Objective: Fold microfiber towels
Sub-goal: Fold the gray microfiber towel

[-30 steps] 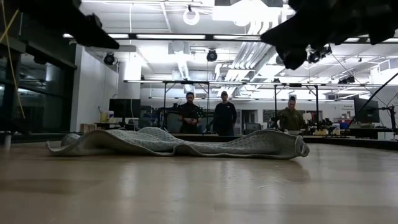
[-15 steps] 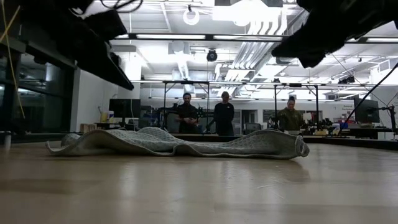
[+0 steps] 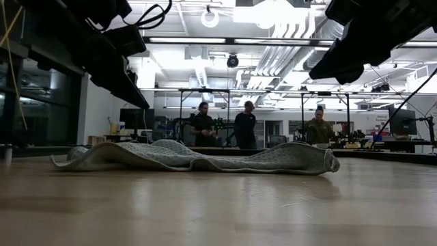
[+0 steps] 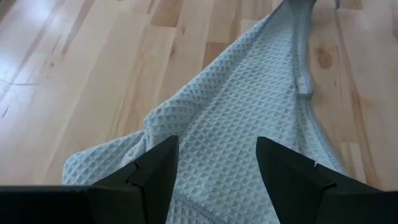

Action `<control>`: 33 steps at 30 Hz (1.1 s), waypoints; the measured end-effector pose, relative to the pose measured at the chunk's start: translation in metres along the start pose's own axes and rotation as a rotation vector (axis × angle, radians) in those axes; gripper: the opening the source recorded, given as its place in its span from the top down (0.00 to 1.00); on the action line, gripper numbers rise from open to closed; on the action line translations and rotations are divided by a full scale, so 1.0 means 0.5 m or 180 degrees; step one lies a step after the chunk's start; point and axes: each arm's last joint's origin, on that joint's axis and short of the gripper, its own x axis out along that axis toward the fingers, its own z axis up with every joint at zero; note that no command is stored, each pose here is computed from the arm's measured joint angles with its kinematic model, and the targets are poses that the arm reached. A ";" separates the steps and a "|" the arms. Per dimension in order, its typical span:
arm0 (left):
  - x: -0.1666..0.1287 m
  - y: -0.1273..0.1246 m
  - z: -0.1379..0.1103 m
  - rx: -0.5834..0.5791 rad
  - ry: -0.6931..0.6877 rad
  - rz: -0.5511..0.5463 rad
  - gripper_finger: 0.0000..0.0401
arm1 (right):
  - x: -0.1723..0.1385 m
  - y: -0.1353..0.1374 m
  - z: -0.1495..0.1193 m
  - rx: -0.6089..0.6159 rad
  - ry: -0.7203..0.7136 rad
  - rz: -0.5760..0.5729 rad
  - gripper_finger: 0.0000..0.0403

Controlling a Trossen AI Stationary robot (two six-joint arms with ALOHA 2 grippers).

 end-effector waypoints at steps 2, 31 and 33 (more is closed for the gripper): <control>0.000 0.000 0.000 0.0000 0.0000 -0.0001 0.47 | 0.004 0.000 -0.004 0.0053 0.0040 -0.0033 0.83; 0.030 0.136 -0.044 -0.0908 0.0580 -0.0701 0.47 | 0.051 0.006 -0.026 0.0269 0.0109 -0.0078 0.64; 0.033 0.146 -0.050 -0.1014 0.0623 -0.0724 0.47 | 0.051 0.006 -0.026 0.0263 0.0108 -0.0077 0.64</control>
